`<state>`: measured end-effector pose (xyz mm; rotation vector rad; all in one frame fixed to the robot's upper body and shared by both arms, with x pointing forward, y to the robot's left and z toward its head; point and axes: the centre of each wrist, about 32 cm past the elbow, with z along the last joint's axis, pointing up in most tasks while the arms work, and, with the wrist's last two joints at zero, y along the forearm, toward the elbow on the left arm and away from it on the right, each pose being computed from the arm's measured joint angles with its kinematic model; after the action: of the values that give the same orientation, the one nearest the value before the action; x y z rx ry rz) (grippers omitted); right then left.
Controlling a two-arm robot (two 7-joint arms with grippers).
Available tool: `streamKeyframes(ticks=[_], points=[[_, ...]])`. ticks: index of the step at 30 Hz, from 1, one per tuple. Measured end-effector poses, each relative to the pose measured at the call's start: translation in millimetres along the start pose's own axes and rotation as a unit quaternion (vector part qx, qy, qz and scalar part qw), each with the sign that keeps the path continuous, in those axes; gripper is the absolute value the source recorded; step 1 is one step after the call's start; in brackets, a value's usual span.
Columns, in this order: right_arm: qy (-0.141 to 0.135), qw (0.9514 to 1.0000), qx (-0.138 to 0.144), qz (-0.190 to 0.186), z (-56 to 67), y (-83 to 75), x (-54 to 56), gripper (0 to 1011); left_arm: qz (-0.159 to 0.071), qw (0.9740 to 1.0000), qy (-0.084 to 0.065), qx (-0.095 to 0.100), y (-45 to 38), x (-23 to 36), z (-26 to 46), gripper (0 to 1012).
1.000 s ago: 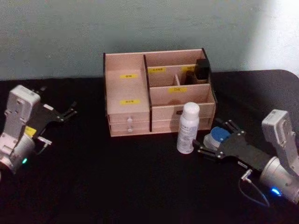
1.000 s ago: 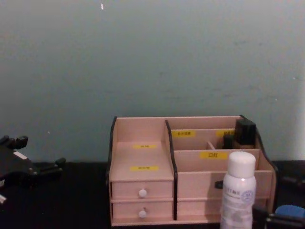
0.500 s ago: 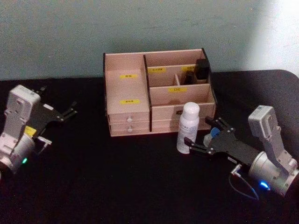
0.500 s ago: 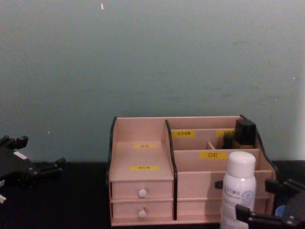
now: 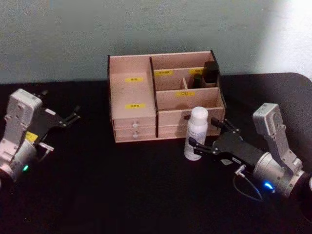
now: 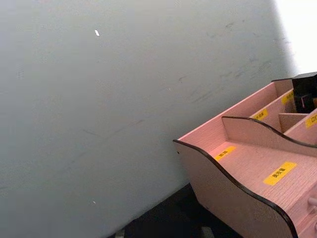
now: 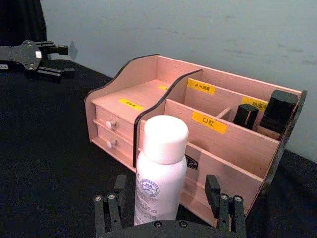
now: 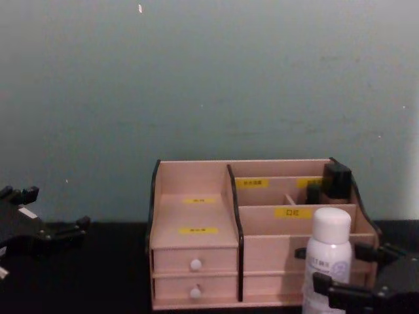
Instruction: Pick up the facial cleanser and watermelon frost from the table and place them into the tiered storage box.
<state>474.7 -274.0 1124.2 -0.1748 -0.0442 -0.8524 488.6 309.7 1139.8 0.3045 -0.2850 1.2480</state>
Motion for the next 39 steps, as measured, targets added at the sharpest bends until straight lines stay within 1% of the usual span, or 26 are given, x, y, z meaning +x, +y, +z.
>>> streamKeyframes(ticks=[7,31,39], points=[[0.004,1.0000,-0.003,0.004,0.6,6.2,1.1,1003,0.000,1.0000,0.000,0.000,0.0,0.0,0.0,1002],[0.013,0.9998,-0.007,0.012,0.2,18.9,2.2,1003,0.000,1.0000,0.000,0.000,0.0,0.0,0.0,1001],[0.015,0.9998,-0.009,0.013,0.0,19.6,2.5,1003,0.000,1.0000,0.000,0.000,0.0,0.0,0.0,1001]])
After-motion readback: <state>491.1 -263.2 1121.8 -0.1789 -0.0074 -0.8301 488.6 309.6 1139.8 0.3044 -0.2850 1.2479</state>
